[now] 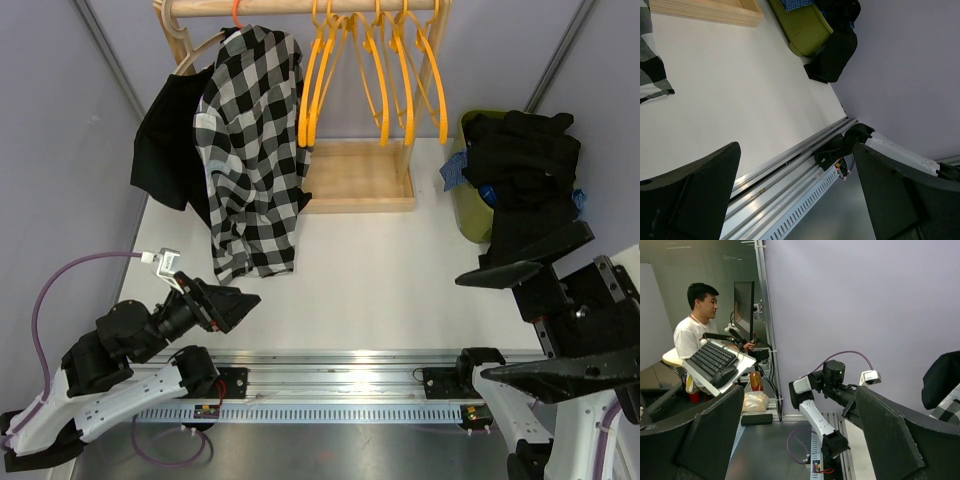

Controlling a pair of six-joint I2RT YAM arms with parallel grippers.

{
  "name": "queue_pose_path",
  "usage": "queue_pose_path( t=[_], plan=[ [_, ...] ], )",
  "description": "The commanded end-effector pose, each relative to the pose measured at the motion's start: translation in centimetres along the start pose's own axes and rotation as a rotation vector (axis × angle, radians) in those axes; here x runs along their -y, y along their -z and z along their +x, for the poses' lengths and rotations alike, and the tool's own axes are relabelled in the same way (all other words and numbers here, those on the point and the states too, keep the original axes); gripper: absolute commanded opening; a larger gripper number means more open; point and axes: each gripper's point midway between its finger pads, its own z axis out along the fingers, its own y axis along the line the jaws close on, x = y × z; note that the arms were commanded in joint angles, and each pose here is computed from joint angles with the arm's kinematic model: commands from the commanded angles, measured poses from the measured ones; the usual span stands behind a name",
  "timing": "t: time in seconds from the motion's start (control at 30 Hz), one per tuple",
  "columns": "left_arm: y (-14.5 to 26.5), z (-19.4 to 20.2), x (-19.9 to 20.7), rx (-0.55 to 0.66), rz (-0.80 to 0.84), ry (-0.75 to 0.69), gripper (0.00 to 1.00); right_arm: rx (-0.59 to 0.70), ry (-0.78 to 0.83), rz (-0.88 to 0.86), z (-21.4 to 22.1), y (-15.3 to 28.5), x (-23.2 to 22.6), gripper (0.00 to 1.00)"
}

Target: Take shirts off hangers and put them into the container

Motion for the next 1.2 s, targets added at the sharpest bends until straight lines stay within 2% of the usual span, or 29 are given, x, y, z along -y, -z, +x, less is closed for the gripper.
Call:
queue_pose_path(
  t=[0.0, 0.03, 0.07, 0.1, 0.13, 0.17, 0.2, 0.23, 0.27, 0.3, 0.37, 0.47, 0.57, 0.6, 0.7, 0.87, 0.93, 0.97, 1.1, 1.17],
  plan=[
    [0.6, -1.3, 1.4, 0.039, 0.056, 0.004, 0.99, 0.004, 0.028, 0.044, -0.2, 0.0, 0.6, 0.99],
    [0.6, -1.3, 1.4, 0.039, 0.056, 0.007, 0.99, 0.005, 0.021, 0.123, -0.2, 0.1, 2.7, 1.00],
    [0.7, -1.3, 1.4, 0.040, 0.057, 0.009, 0.99, 0.062, -0.209, 0.385, -0.2, 1.2, 7.5, 1.00],
    [0.8, -1.3, 1.4, 0.041, 0.058, 0.011, 0.99, 0.021, -0.027, 0.534, 0.1, 2.7, 11.6, 1.00],
    [0.8, -1.3, 1.3, 0.040, 0.057, 0.011, 0.99, 0.018, -0.039, 0.626, 0.3, 3.6, 13.7, 1.00],
    [0.8, -1.2, 1.1, 0.042, 0.052, 0.012, 0.99, 0.053, -0.096, 0.795, 0.4, 5.5, 16.4, 1.00],
    [0.8, -1.1, 1.0, 0.041, 0.049, 0.013, 0.99, 0.007, -0.061, 0.896, 0.8, 7.1, 19.8, 0.99],
    [0.9, -1.1, 1.0, 0.044, 0.050, 0.015, 0.99, 0.006, -0.071, 0.987, 1.0, 8.4, 21.5, 0.99],
    [0.9, -1.2, 0.9, 0.047, 0.049, 0.017, 0.99, 0.032, -0.074, 1.175, 0.8, 11.2, 23.5, 0.99],
    [0.9, -1.1, 0.9, 0.046, 0.050, 0.017, 0.99, 0.008, -0.065, 1.278, 1.1, 13.1, 25.8, 1.00],
    [1.0, -1.2, 0.8, 0.051, 0.051, 0.020, 0.99, -0.005, -0.037, 1.523, 1.2, 17.5, 27.9, 0.99],
    [1.1, -1.2, 0.7, 0.054, 0.048, 0.020, 0.99, -0.099, -0.065, 1.688, 3.5, 20.9, 31.0, 0.99],
    [1.0, -1.1, 0.6, 0.049, 0.040, 0.014, 0.99, -0.253, -0.159, 1.592, 7.3, 19.3, 33.1, 0.99],
    [1.0, -1.2, 0.7, 0.050, 0.041, 0.012, 0.99, -0.342, -0.187, 1.494, 9.2, 17.4, 33.7, 0.99],
    [0.9, -1.2, 0.5, 0.052, 0.036, 0.008, 0.99, -0.419, -0.215, 1.123, 12.0, 9.8, 31.2, 0.99],
    [0.9, -1.2, 0.6, 0.056, 0.042, 0.014, 0.99, -0.442, -0.225, 0.814, 14.6, 2.0, 27.1, 0.99],
    [1.0, -1.1, 0.4, 0.052, 0.030, 0.012, 0.99, -0.503, -0.255, 0.725, 17.1, -0.5, 26.2, 1.00],
    [1.2, -1.3, 0.4, 0.056, 0.030, 0.013, 0.99, -0.522, -0.253, 0.640, 18.2, -2.8, 24.4, 1.00],
    [2.1, -1.7, 0.1, 0.082, 0.032, 0.023, 0.99, -0.541, -0.250, 0.498, 20.6, -7.4, 22.7, 0.99],
    [2.5, -1.8, -0.1, 0.089, 0.031, 0.029, 0.99, -0.520, -0.238, 0.438, 20.4, -9.4, 22.1, 0.99]
  ],
)
